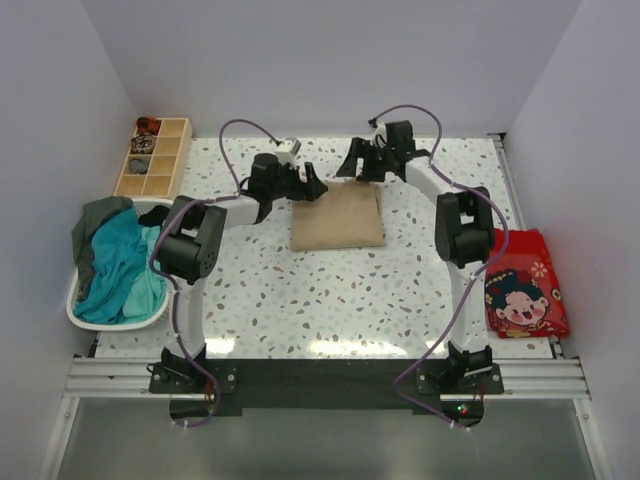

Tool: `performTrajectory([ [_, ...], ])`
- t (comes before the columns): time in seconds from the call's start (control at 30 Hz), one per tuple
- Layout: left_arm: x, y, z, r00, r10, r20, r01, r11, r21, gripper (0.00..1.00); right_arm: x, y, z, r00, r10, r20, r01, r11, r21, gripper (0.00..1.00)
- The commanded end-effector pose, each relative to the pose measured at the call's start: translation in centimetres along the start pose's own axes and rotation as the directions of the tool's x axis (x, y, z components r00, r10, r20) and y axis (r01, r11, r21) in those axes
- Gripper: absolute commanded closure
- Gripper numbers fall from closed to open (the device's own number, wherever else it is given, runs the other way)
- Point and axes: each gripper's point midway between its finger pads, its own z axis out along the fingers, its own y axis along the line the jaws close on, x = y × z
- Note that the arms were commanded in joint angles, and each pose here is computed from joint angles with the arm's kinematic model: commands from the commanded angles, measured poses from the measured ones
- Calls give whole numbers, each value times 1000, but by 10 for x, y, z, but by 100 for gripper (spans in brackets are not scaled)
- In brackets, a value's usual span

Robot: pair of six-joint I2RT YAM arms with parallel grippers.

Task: Fold and stack the t-shirts
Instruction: Smooth out wrinkles on the folded tshirt

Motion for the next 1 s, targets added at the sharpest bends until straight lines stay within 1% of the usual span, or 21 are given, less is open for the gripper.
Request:
performTrajectory([
  [0.0,-1,25,8,1000,-12,20,12,1000,-13,12,6,-34,10,999,21,-31,-18,996,88,16],
  [0.17,19,44,10,999,-42,-26,41,998,-43,12,11,-60,9,999,34,-38,-27,985,171,16],
  [0.27,25,53,9,998,-48,-36,45,997,-69,12,10,-77,1,999,25,-33,-16,969,245,16],
  [0.43,26,62,4,998,-49,-35,46,995,-90,12,4,-89,-8,1000,21,-3,-19,966,257,15],
  [0.53,15,56,1,1000,-26,-5,25,997,-77,13,-9,-88,-19,1000,-9,29,1,963,268,15],
  [0.57,5,48,-3,1000,-13,16,14,998,-55,13,-12,-83,-21,999,-24,33,15,967,254,15],
  [0.63,-11,35,-8,998,3,60,-1,1000,-19,13,-28,-69,-34,994,-71,82,50,971,232,14],
  [0.67,-29,24,-14,995,16,94,-17,1000,2,13,-34,-63,-40,991,-86,102,61,973,224,13],
  [0.7,-39,19,-17,993,26,115,-26,1000,1,13,-49,-49,-56,983,-109,148,75,972,221,11],
  [0.73,-48,16,-21,991,33,128,-32,999,-6,13,-50,-46,-61,977,-126,175,85,971,222,10],
  [0.77,-68,10,-30,985,54,166,-51,998,-23,13,-54,-43,-69,970,-137,199,88,967,240,9],
  [0.8,-74,8,-34,983,63,172,-57,998,-38,12,-58,-41,-77,965,-146,220,87,963,256,9],
  [0.83,-74,10,-37,987,58,149,-49,997,-60,12,-62,-35,-92,955,-157,250,87,959,270,7],
  [0.87,-83,9,-44,985,67,160,-54,995,-86,12,-62,-36,-97,954,-157,255,79,954,289,6],
  [0.9,-83,11,-47,986,71,152,-55,993,-107,12,-62,-38,-102,955,-146,257,61,948,312,6],
  [0.93,-70,16,-51,992,52,117,-37,991,-130,12,-54,-39,-106,965,-129,226,50,944,326,6],
  [0.97,-71,14,-57,991,50,122,-33,990,-140,12,-50,-42,-108,970,-116,215,37,940,339,5],
])
